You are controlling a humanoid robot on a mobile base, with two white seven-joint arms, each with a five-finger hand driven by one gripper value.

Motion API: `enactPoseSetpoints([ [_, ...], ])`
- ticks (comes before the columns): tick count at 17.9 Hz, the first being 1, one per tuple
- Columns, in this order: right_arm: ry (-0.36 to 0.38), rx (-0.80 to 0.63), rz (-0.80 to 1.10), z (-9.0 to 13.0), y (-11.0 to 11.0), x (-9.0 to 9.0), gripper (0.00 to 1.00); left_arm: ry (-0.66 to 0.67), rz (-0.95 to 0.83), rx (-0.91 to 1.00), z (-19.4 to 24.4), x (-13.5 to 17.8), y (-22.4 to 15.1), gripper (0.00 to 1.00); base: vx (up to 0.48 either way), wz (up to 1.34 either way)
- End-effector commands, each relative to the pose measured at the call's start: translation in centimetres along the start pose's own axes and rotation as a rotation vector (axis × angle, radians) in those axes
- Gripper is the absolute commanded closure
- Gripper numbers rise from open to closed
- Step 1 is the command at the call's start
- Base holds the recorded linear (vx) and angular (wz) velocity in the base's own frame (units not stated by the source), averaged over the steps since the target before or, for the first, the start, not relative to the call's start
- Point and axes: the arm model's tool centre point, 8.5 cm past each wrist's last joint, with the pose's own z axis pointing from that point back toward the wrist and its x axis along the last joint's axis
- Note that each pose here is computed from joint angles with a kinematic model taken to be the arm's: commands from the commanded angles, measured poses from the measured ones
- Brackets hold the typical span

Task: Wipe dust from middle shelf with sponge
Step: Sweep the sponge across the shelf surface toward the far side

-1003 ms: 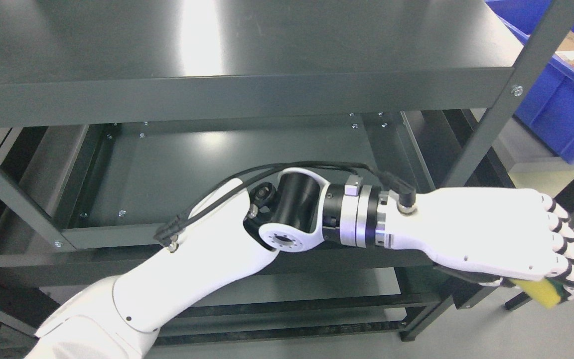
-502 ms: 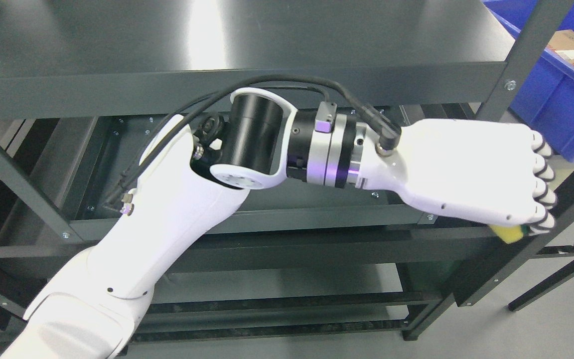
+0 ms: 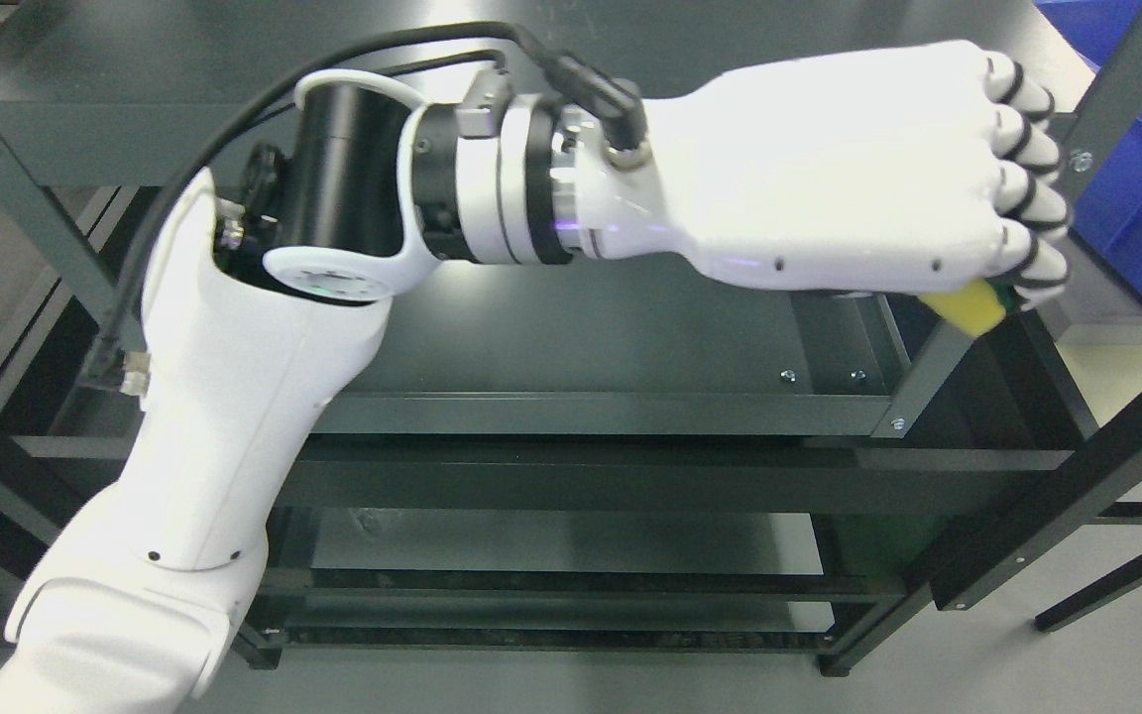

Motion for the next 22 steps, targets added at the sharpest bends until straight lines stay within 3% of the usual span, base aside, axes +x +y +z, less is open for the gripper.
enactPoseSetpoints([
  [1,-0.022,-0.014,-0.001,0.0,-1.0,0.9,0.00,0.202,-0.087,0.009,12.3,-2.3,6.2,1.00,-0.042,0.18],
  [6,-0.022,-0.014,-0.002,0.0,-1.0,0.9,0.00,0.299,-0.055,-0.071,20.7,-1.4,9.5,1.00,0.003,0.01],
  [10,-0.022,-0.014,-0.002,0.0,-1.0,0.9,0.00,0.381,0.066,-0.104,27.0,1.1,11.0,0.99,0.007,-0.03],
  [15,-0.024,-0.014,-0.002,0.0,-1.0,1.0,0.00,0.547,0.220,-0.177,33.7,2.9,10.3,0.98,0.000,0.00],
  [19,-0.022,-0.014,-0.002,0.0,-1.0,0.9,0.00,0.753,0.378,-0.254,40.6,4.2,7.0,0.98,0.000,0.00],
  [22,-0.022,-0.014,-0.002,0.0,-1.0,0.9,0.00,0.771,0.379,-0.248,41.1,4.5,7.0,0.99,0.000,0.00],
])
